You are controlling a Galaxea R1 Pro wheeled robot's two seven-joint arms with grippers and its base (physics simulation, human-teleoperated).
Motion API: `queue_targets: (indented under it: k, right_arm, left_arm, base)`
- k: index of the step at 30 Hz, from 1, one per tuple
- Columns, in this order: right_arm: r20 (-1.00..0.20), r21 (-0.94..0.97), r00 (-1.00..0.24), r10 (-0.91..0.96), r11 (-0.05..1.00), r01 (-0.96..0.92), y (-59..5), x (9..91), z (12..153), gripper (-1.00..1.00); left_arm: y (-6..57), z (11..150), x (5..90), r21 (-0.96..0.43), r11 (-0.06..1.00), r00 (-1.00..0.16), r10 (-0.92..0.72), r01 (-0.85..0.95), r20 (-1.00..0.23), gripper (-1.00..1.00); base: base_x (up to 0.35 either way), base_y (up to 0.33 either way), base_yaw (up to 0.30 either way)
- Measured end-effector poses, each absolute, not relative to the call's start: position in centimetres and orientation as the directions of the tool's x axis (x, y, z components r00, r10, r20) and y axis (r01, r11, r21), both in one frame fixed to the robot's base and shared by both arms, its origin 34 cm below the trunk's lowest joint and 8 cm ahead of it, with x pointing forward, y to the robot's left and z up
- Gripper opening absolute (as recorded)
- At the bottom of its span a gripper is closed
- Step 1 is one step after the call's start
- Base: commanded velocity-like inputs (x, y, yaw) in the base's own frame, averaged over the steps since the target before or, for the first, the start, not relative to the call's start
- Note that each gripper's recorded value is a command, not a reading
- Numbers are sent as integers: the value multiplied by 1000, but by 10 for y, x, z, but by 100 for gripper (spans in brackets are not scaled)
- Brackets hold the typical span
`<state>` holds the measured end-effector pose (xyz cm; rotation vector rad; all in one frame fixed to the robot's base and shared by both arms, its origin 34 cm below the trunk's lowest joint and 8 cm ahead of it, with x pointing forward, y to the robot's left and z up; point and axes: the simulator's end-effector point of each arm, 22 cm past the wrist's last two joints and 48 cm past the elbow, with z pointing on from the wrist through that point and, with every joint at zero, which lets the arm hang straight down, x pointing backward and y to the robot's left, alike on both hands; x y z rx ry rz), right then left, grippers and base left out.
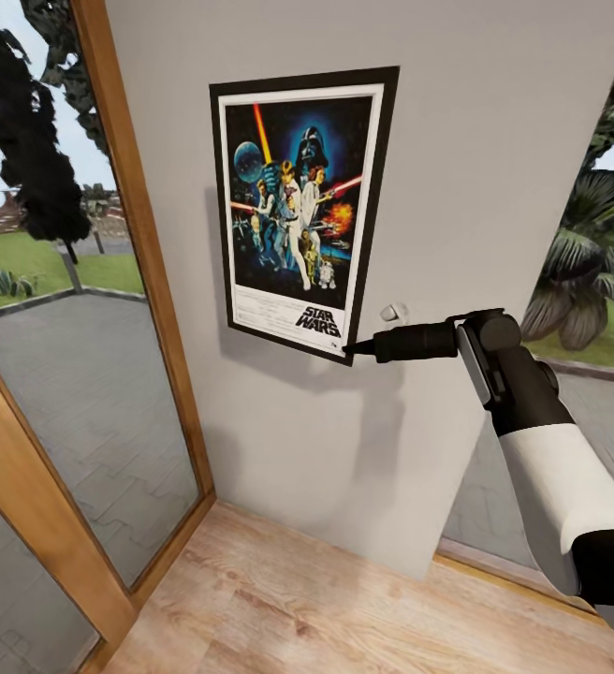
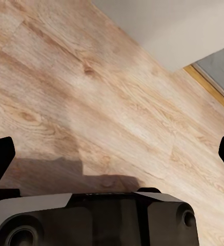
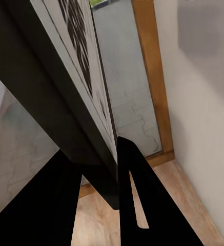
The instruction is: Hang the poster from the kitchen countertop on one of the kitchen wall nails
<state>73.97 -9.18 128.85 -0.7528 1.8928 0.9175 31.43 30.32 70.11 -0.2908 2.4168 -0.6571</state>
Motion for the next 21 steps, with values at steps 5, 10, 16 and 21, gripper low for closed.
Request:
queue_targets:
  k: [5, 10, 16, 21]
  right_arm:
    - [-892, 296, -431, -138, 544, -785, -92, 740, 1289, -100]
    - [-892, 296, -431, -138, 543, -786, -91, 739, 1289, -100]
    - [-892, 296, -431, -138, 544, -785, -92, 740, 1289, -100]
    - [-892, 296, -431, -137, 543, -786, -91, 740, 1289, -100]
  left_arm:
    - [303, 701, 314, -520, 853, -790, -352, -49, -503, 100]
    - [303, 701, 314, -520, 853, -790, -352, -49, -503, 100]
    - [303, 701, 314, -520, 853, -790, -352, -49, -503, 100]
    - [303, 701, 314, -520, 853, -790, -352, -49, -503, 100]
  base:
    - [12, 0, 0]
    - [102, 0, 0]
    - [27, 0, 0]
    - [4, 0, 0]
